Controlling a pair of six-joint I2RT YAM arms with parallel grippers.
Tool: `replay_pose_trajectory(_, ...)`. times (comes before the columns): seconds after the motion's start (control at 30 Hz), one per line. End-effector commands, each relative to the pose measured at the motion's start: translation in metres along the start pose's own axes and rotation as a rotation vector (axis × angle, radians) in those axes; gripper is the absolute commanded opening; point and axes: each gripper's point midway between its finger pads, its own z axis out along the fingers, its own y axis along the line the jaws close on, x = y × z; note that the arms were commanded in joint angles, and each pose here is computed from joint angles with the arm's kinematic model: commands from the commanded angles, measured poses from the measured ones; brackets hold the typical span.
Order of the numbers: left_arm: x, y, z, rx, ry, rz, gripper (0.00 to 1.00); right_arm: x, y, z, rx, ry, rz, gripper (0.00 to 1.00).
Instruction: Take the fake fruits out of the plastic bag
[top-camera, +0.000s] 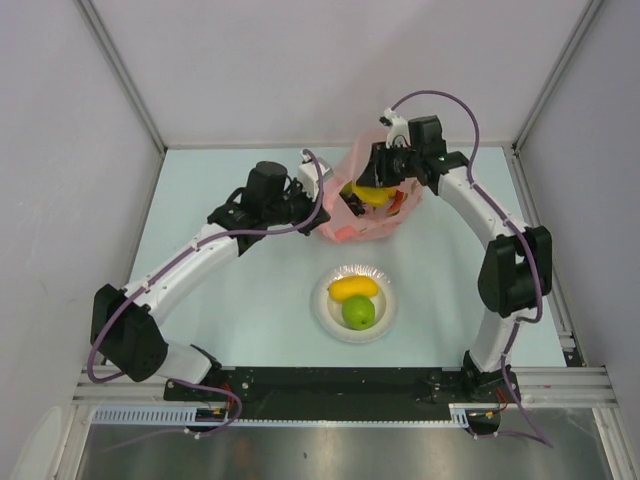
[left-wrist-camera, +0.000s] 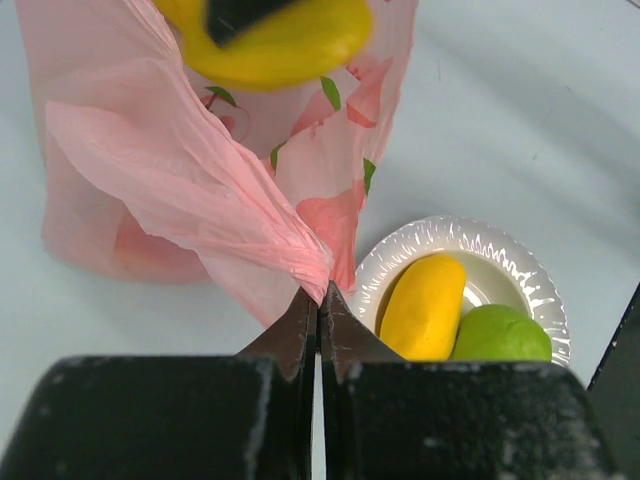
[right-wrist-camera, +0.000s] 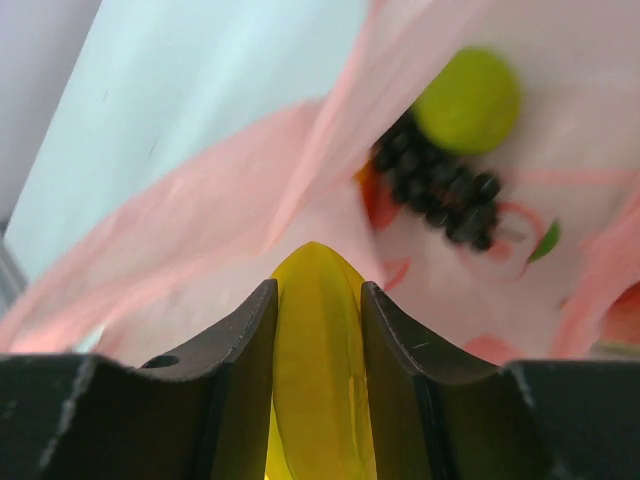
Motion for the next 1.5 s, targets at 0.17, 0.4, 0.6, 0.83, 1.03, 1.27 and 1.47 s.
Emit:
replay_pose_trajectory(0.17,-0.024,0.008,-0.005,-0.045,-0.078,-0.04,0.0,0.099,0.047,-0.092,-0.145,0.149,-0.399,0.19)
replay_pose_trajectory(0.4,-0.023,0.012,-0.001,-0.047,-0.069,-0.048,0.0,0.186,0.047,-0.115,-0.217,0.295,-0.577,0.17)
replay_pose_trajectory(0.6,-0.017,0.008,-0.001,-0.033,-0.057,-0.056,0.0,0.229,0.049,-0.1,-0.299,0.375,-0.686,0.17)
replay_pose_trajectory(0.83,-0.001,0.008,0.0,-0.033,-0.022,-0.046,0.0,0.256,0.063,-0.067,-0.412,0.403,-0.813,0.17)
replay_pose_trajectory(1.03,0.003,0.008,0.002,-0.031,-0.008,-0.043,0.0,0.27,0.063,-0.066,-0.472,0.444,-0.878,0.2)
replay_pose_trajectory(1.27,0.002,0.007,0.008,-0.013,-0.01,-0.058,0.0,0.284,0.071,-0.072,-0.576,0.464,-0.888,0.31)
replay_pose_trajectory(1.47,0.001,0.008,0.01,-0.013,0.007,-0.066,0.0,0.301,0.08,-0.08,-0.671,0.498,-0.892,0.39)
